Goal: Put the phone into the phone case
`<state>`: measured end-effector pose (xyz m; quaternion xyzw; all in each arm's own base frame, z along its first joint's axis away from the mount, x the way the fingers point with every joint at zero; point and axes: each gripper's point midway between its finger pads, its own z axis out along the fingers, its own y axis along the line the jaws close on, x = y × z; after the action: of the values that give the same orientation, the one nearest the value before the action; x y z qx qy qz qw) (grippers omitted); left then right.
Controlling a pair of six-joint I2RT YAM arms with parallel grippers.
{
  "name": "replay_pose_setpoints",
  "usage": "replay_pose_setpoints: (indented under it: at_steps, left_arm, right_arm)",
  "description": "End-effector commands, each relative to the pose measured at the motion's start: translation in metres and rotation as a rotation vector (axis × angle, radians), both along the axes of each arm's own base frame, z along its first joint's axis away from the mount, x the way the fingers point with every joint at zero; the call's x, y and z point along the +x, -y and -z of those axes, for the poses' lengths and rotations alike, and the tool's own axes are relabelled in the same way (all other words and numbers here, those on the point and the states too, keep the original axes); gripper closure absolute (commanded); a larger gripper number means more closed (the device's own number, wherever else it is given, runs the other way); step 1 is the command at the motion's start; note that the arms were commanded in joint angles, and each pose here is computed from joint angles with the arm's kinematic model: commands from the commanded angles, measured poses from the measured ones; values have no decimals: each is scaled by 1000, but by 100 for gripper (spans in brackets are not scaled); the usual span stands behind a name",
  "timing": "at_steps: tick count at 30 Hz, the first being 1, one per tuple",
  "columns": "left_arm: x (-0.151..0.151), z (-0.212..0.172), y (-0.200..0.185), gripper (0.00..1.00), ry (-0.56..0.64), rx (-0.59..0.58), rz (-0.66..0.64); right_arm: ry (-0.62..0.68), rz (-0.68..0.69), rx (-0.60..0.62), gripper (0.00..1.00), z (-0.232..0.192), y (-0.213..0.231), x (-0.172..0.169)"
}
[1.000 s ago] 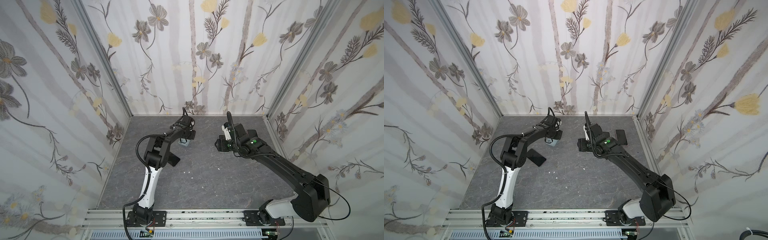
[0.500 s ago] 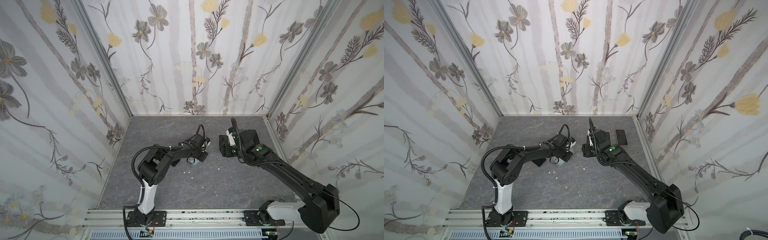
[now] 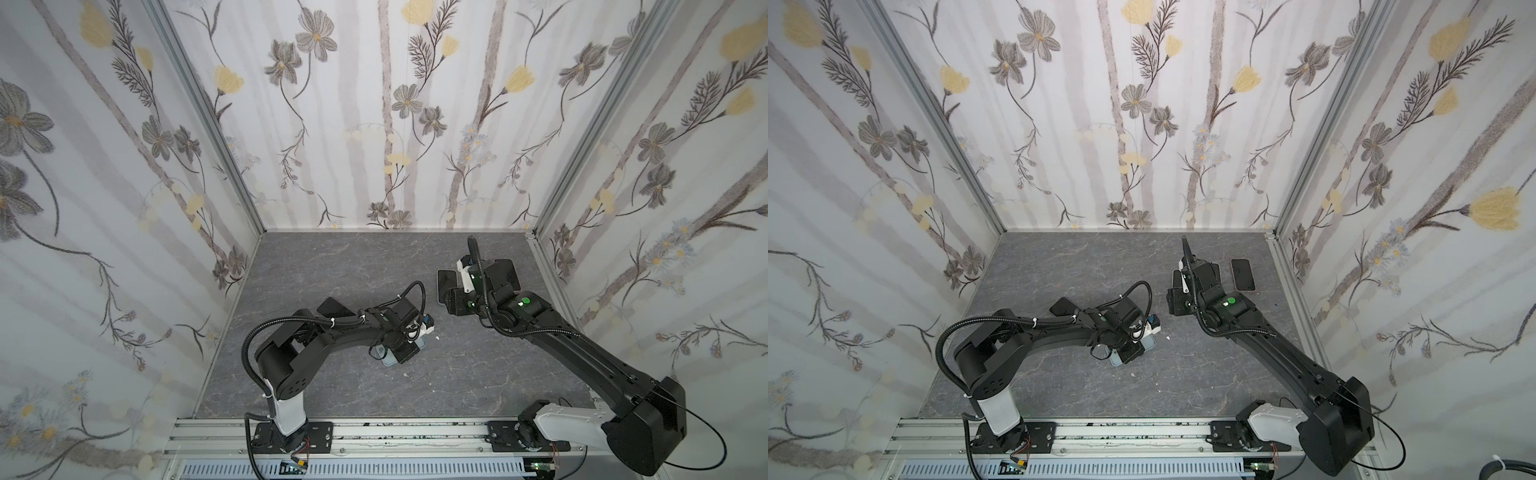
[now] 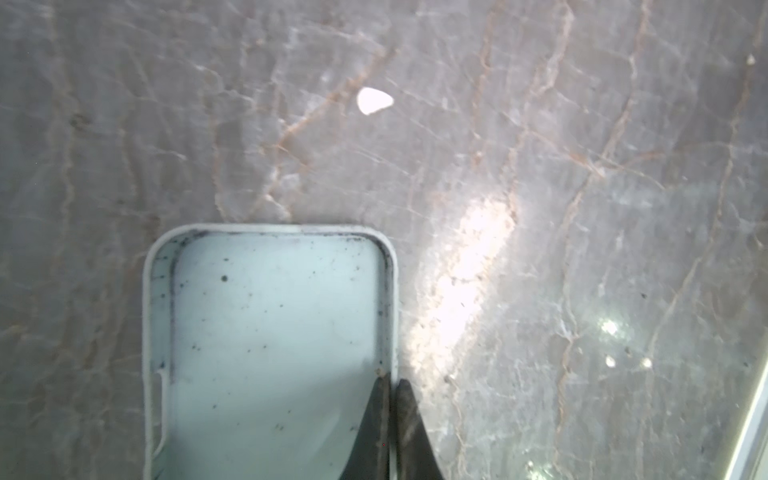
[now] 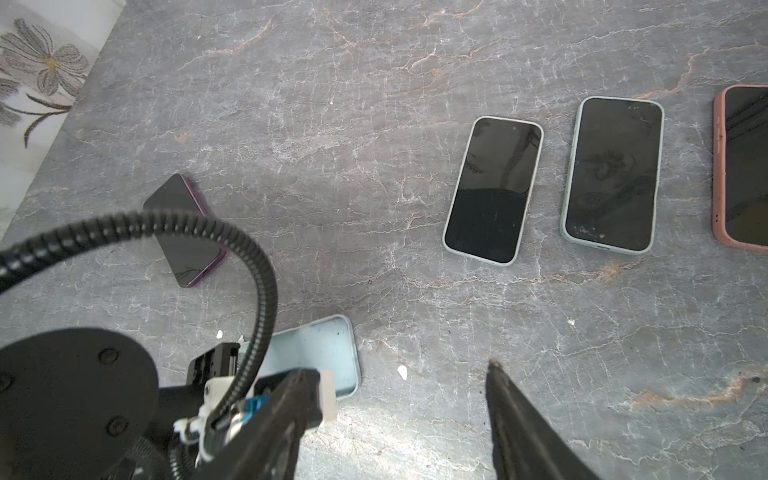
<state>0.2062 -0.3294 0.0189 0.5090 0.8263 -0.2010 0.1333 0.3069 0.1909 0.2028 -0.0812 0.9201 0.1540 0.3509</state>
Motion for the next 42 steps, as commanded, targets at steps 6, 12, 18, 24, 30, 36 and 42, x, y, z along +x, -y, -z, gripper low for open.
replay_pose_setpoints:
  at_steps: [6,12,18,24,30,36,42]
  left_arm:
    - [-44,0,-12,93,-9,29,236]
    - [-36,-23,-2,79,75,-51,243]
    - [-26,-65,8,42,181,-160,214]
    - [-16,-125,-3,27,326,-251,120]
    - [19,-207,-55,0,575,-434,-323]
    - [34,-239,-134,0,598,-577,-828]
    - [29,-216,-181,0,488,-547,-1111]
  right_arm:
    - [26,10,28,33,-13,-5,7]
    - [30,27,32,31,-17,-2,6]
    - [57,47,66,28,-30,-1,6]
    - [115,57,67,25,-46,-2,8]
    - [176,30,85,17,-61,-25,17]
    - [214,-78,44,0,-59,-78,29]
    - [188,-227,-25,0,-28,-150,32]
